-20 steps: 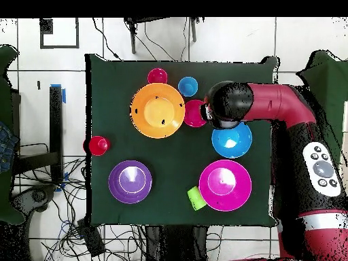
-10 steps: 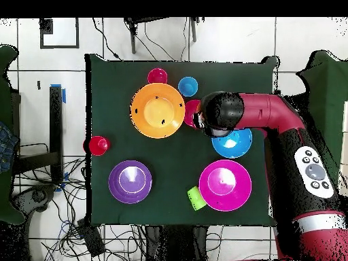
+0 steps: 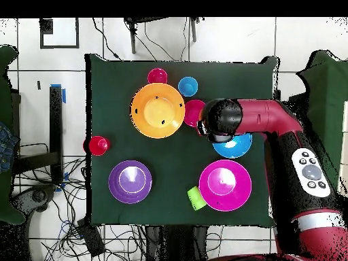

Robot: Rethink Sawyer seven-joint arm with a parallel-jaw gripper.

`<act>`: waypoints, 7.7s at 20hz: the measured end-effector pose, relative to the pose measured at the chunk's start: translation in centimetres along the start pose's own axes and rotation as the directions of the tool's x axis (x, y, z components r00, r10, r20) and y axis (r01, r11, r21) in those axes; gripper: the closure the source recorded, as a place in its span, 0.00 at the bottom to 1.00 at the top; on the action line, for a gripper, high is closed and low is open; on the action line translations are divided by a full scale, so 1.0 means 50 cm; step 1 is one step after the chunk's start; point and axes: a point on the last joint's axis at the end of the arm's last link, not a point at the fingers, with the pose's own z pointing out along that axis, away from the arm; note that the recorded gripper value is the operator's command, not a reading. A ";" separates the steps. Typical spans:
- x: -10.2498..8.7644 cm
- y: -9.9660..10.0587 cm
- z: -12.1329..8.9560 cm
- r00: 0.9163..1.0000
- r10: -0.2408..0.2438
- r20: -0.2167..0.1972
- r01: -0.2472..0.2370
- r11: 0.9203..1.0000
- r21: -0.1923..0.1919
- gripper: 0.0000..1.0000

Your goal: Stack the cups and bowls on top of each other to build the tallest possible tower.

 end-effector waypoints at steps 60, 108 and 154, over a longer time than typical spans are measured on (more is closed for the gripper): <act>0.038 -0.046 0.136 0.994 0.005 -0.109 0.004 0.996 0.087 0.00; 0.041 -0.038 0.161 0.992 0.002 -0.125 0.008 0.997 0.082 0.00; 0.075 -0.060 0.274 0.988 -0.056 -0.144 0.078 0.986 0.150 0.00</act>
